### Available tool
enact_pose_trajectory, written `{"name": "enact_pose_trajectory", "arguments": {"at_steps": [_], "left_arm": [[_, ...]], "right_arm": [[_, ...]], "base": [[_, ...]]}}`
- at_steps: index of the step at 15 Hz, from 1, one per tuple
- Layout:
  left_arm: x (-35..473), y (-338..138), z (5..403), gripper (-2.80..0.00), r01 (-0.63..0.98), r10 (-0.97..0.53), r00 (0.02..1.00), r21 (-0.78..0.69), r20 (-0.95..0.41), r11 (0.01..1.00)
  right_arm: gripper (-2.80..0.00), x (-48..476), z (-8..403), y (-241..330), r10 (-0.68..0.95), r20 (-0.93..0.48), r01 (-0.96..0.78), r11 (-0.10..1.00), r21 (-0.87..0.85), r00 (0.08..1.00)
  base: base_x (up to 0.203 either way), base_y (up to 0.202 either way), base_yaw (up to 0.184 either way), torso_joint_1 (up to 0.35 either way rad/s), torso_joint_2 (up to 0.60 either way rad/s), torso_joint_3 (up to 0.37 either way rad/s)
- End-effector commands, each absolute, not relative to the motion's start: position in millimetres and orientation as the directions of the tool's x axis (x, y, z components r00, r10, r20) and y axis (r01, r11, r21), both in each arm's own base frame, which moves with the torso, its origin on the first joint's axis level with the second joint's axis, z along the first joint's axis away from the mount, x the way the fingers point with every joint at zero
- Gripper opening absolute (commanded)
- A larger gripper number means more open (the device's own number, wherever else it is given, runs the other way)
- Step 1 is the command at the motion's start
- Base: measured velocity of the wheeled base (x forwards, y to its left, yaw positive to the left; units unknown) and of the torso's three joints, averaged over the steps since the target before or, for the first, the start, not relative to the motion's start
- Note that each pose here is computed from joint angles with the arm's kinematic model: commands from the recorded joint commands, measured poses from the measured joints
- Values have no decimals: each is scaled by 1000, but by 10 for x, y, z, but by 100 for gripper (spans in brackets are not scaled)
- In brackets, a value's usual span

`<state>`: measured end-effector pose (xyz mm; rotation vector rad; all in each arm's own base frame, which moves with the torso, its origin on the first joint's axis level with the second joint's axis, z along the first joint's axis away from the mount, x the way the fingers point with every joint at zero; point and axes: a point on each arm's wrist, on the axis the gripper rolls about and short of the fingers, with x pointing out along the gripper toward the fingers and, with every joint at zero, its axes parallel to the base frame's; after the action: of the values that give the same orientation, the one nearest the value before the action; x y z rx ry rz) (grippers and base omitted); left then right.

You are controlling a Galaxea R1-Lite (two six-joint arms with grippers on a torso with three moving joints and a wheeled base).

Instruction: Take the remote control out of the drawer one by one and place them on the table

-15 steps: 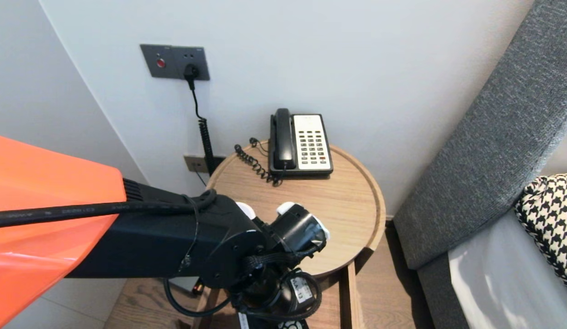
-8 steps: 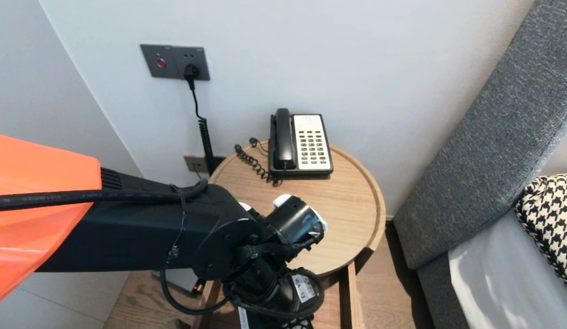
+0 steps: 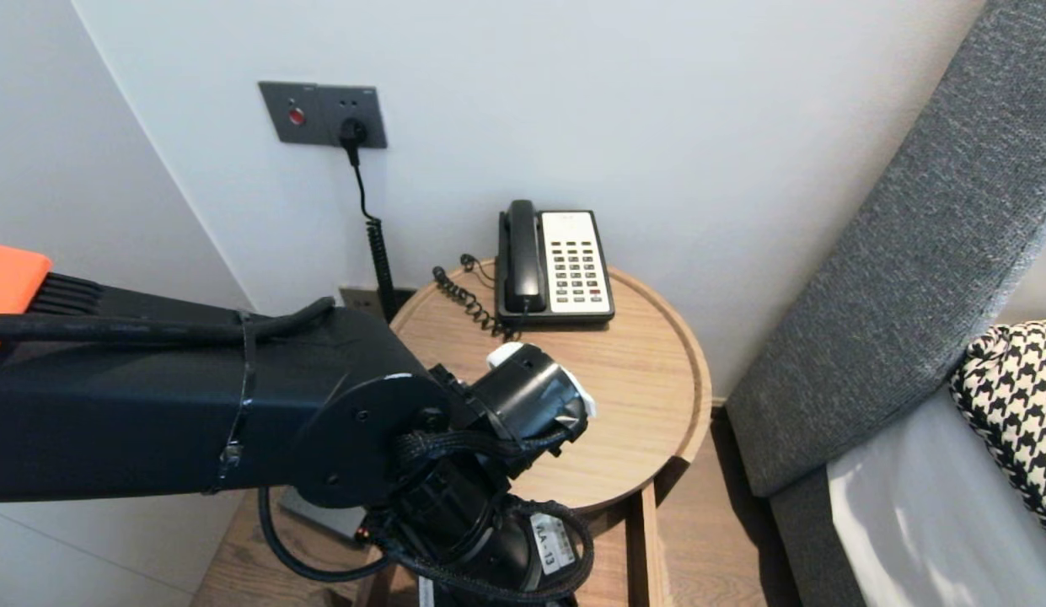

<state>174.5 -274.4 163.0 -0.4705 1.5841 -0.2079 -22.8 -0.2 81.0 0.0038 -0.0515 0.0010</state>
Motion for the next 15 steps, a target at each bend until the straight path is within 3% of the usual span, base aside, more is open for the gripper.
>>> {"name": "enact_pose_trajectory", "arguments": {"at_steps": [1,6,12,15], "left_arm": [[1703,-2703,1697,-280,-164,-423,-30,-413,-906,896],[1579,-2677,1734,-280,-134,-428,-69,-417,-901,899],[1583,-2695,1789,-280,-117,-383,87,-392,-919,913],[1595,-2705,1780,-280,-115,-374,109,-385,-921,916]], "right_arm": [[-280,-208,744,-2,2,28,-2,1000,5,1000],[-280,-208,742,-2,2,26,-2,1000,5,1000],[-280,-208,742,-2,2,26,-2,1000,4,1000],[-280,-208,742,-2,2,26,-2,1000,3,1000]], "base": [[0,0,0,0,0,0],[0,0,0,0,0,0],[0,0,0,0,0,0],[0,0,0,0,0,0]]}}
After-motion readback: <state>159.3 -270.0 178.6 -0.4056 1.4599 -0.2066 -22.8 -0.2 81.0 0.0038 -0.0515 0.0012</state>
